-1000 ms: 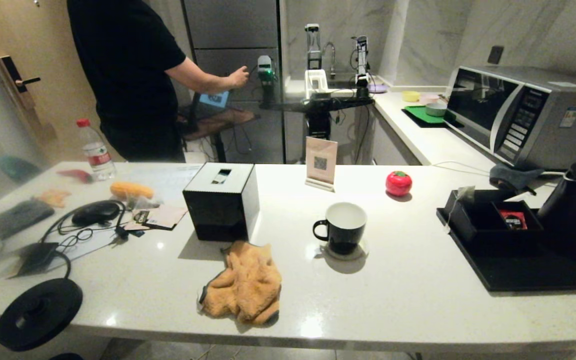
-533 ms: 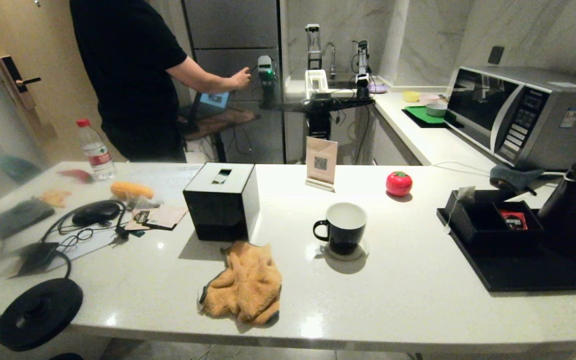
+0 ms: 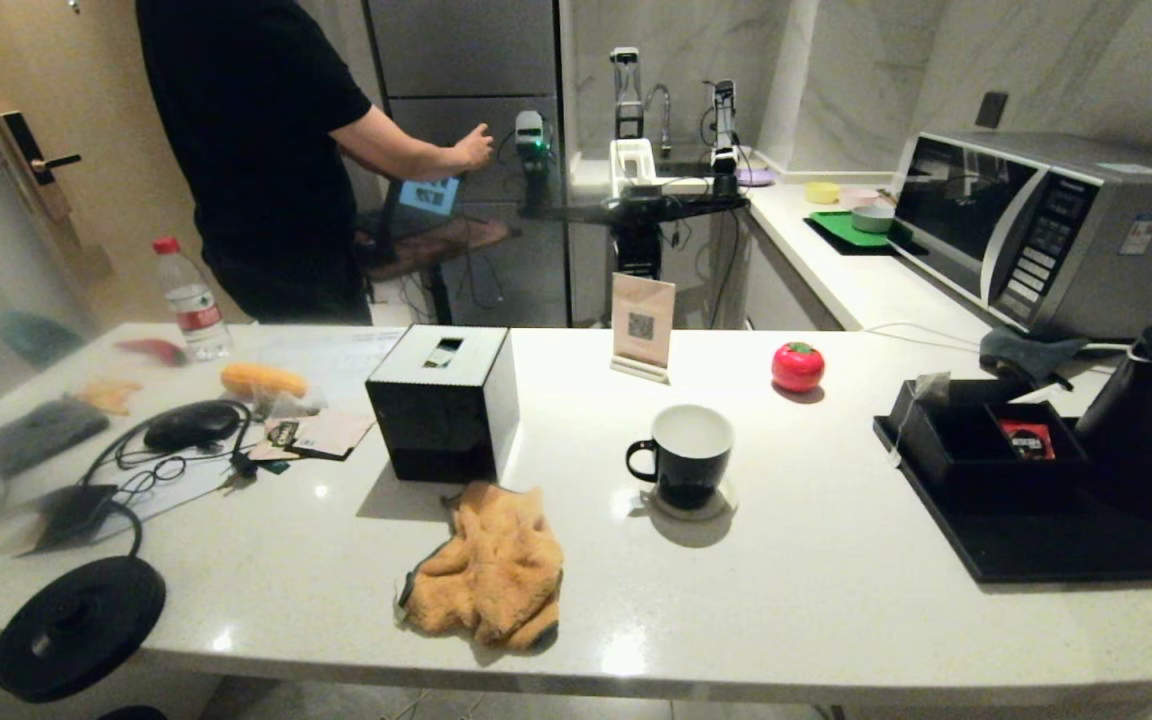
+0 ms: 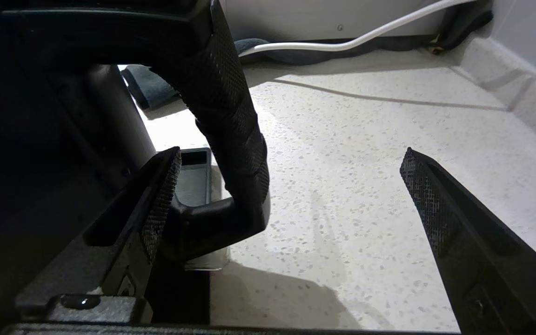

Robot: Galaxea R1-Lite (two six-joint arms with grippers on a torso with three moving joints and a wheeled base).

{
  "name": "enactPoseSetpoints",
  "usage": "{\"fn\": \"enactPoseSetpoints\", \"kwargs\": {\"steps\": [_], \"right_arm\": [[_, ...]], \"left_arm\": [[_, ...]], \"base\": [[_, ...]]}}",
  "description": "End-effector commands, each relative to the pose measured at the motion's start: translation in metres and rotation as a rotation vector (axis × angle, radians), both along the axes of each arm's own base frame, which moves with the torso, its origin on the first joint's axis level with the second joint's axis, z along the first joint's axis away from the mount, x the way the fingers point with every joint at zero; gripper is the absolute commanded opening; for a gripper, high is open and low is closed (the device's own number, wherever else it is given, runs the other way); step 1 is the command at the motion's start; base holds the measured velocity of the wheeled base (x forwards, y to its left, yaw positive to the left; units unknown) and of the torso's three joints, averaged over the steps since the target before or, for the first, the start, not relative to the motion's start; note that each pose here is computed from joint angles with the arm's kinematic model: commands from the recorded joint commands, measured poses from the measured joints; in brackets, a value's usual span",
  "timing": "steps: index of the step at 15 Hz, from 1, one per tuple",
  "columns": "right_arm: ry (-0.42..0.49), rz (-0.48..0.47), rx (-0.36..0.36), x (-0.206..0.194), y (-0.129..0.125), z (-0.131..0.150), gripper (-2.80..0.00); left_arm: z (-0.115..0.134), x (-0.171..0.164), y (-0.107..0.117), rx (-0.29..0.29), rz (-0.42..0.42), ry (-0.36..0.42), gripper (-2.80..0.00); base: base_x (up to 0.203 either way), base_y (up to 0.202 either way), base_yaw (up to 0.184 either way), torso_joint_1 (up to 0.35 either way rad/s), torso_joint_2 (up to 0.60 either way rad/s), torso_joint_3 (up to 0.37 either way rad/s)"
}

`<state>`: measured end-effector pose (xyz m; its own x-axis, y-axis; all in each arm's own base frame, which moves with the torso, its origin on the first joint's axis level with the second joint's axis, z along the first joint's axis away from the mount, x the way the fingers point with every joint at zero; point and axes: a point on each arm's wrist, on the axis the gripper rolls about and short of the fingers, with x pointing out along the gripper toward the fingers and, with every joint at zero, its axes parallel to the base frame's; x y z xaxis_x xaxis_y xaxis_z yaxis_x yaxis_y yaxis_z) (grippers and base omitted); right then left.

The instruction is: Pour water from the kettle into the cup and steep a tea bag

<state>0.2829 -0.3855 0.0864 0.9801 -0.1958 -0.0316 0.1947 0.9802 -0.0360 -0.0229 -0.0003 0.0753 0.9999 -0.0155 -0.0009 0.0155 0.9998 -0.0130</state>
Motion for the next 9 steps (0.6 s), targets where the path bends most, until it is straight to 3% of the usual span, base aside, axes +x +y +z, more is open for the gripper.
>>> {"fn": "enactPoseSetpoints", "kwargs": {"steps": [1,9], "right_arm": [[-0.012,0.007,0.003,0.001,0.0,-0.001,0.0],[-0.072,0.044,-0.019,0.023,0.0,-0.007,0.0]], "left_arm": [[0.0,0.0,0.0,-0.001,0.0,0.001,-2.8],[0.0,0.0,0.0,-0.001,0.0,0.001,-2.8]], "base": [[0.0,0.0,0.0,0.0,0.0,0.0],[0.0,0.0,0.0,0.0,0.0,0.0]]}}
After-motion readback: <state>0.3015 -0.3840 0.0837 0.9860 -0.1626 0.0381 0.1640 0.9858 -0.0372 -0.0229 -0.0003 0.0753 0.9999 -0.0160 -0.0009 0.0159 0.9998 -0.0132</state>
